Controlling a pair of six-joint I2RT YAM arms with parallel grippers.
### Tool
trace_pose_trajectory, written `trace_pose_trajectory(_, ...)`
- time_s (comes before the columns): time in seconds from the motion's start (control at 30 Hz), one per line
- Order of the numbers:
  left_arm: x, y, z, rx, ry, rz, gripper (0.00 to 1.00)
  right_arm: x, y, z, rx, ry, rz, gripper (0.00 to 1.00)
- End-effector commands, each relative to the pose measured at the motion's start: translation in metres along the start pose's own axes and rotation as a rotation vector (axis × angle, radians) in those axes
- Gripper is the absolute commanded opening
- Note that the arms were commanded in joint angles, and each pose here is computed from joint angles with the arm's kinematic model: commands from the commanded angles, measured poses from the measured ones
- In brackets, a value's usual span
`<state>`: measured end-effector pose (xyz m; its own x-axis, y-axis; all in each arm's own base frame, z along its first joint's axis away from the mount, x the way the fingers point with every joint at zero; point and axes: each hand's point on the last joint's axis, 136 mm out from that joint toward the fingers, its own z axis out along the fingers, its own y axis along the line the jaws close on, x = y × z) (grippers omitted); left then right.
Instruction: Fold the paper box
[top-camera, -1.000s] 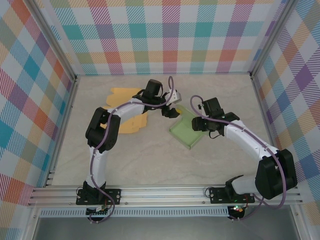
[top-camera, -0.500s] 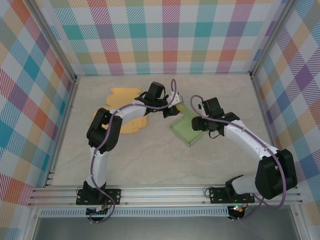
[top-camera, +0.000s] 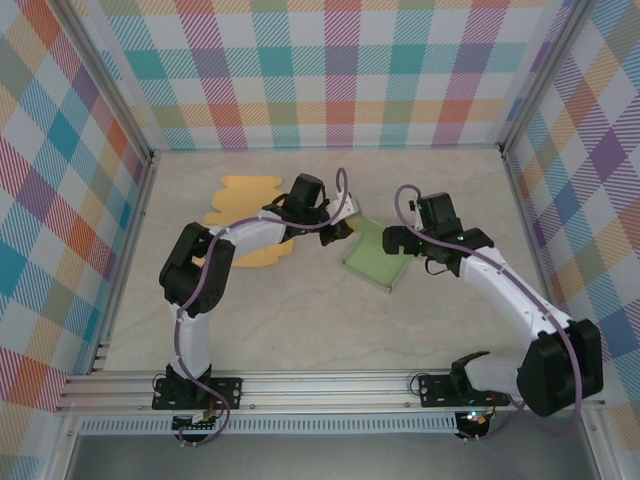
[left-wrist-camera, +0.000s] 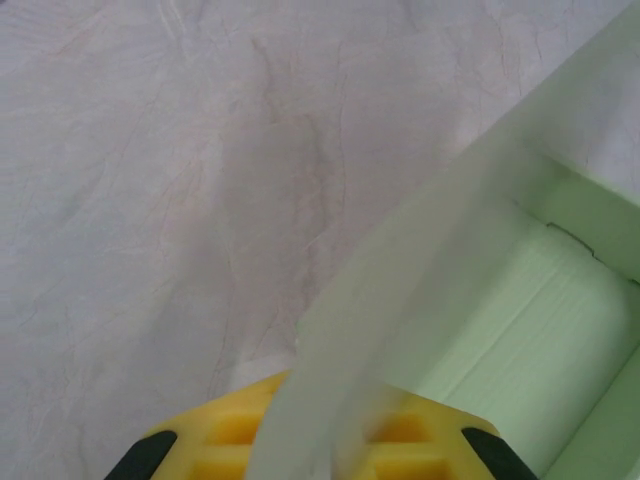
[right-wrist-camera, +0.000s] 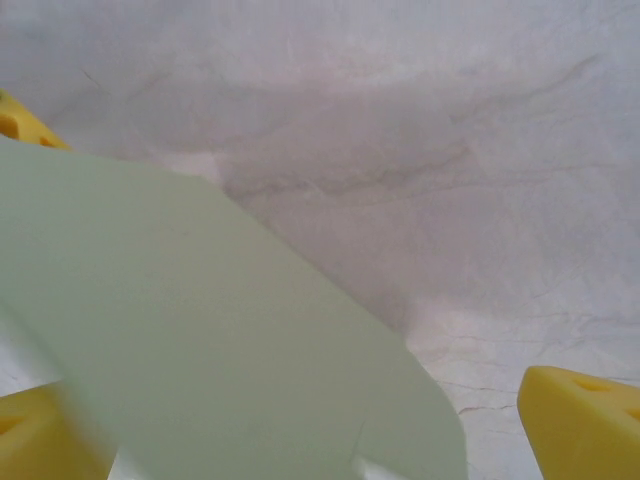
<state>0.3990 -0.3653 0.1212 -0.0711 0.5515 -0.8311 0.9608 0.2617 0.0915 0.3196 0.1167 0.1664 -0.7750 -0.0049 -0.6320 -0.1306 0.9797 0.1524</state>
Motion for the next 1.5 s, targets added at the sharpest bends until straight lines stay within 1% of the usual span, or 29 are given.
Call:
trace_pose_trajectory(0.0, -0.006, -0.006, -0.016, -0.023, 0.023, -0.038, 0.13, -0.016, -0.001, -0.02, -0.013, -0.114, -0.01, 1.0)
trace_pose_trajectory(0.07, -0.003, -0.01, -0.02, -0.03, 0.038, -0.052, 0.13, -0.018, -0.001, -0.03, -0.023, -0.171, -0.022, 1.0)
trace_pose_trajectory(0.17, 0.002, -0.013, -0.027, -0.051, 0.056, -0.072, 0.13, -0.02, -0.01, -0.044, -0.007, -0.241, 0.009, 1.0)
trace_pose_trajectory(0.33, 0.006, -0.016, -0.037, -0.083, 0.077, -0.098, 0.13, -0.016, -0.033, -0.056, 0.061, -0.273, 0.121, 1.0)
trace_pose_trajectory(0.4, 0.01, -0.018, -0.039, -0.087, 0.094, -0.106, 0.13, -0.014, -0.035, -0.058, 0.057, -0.295, 0.114, 1.0)
trace_pose_trajectory(0.53, 0.016, -0.019, -0.043, -0.104, 0.124, -0.126, 0.13, -0.007, -0.047, -0.055, 0.109, -0.357, 0.06, 1.0)
trace_pose_trajectory(0.57, 0.018, -0.018, -0.044, -0.113, 0.13, -0.132, 0.13, -0.003, -0.045, -0.053, 0.095, -0.35, 0.039, 1.0)
trace_pose_trajectory(0.67, 0.019, -0.014, -0.046, -0.136, 0.143, -0.15, 0.13, 0.009, -0.033, -0.039, -0.008, -0.261, 0.027, 1.0)
trace_pose_trajectory(0.73, 0.018, -0.014, -0.046, -0.137, 0.144, -0.161, 0.13, 0.016, -0.022, -0.027, -0.081, -0.219, 0.017, 0.98)
trace_pose_trajectory(0.87, 0.018, -0.01, -0.046, -0.15, 0.156, -0.176, 0.13, 0.02, -0.003, -0.011, -0.194, -0.208, -0.028, 0.91)
trace_pose_trajectory(0.97, 0.017, -0.006, -0.045, -0.161, 0.167, -0.18, 0.13, 0.015, -0.004, -0.004, -0.191, -0.227, -0.059, 0.82)
trace_pose_trajectory(1.1, 0.014, -0.006, -0.043, -0.152, 0.162, -0.181, 0.13, 0.008, -0.013, 0.004, -0.144, -0.239, -0.07, 0.75)
trace_pose_trajectory(1.17, 0.013, -0.006, -0.044, -0.151, 0.159, -0.179, 0.13, 0.004, -0.018, 0.008, -0.125, -0.248, -0.075, 0.75)
trace_pose_trajectory(1.33, 0.011, -0.005, -0.043, -0.142, 0.163, -0.179, 0.13, -0.006, -0.019, 0.018, -0.166, -0.251, -0.098, 0.75)
trace_pose_trajectory(1.47, 0.01, -0.004, -0.041, -0.138, 0.162, -0.184, 0.13, -0.013, -0.02, 0.027, -0.17, -0.245, -0.121, 0.76)
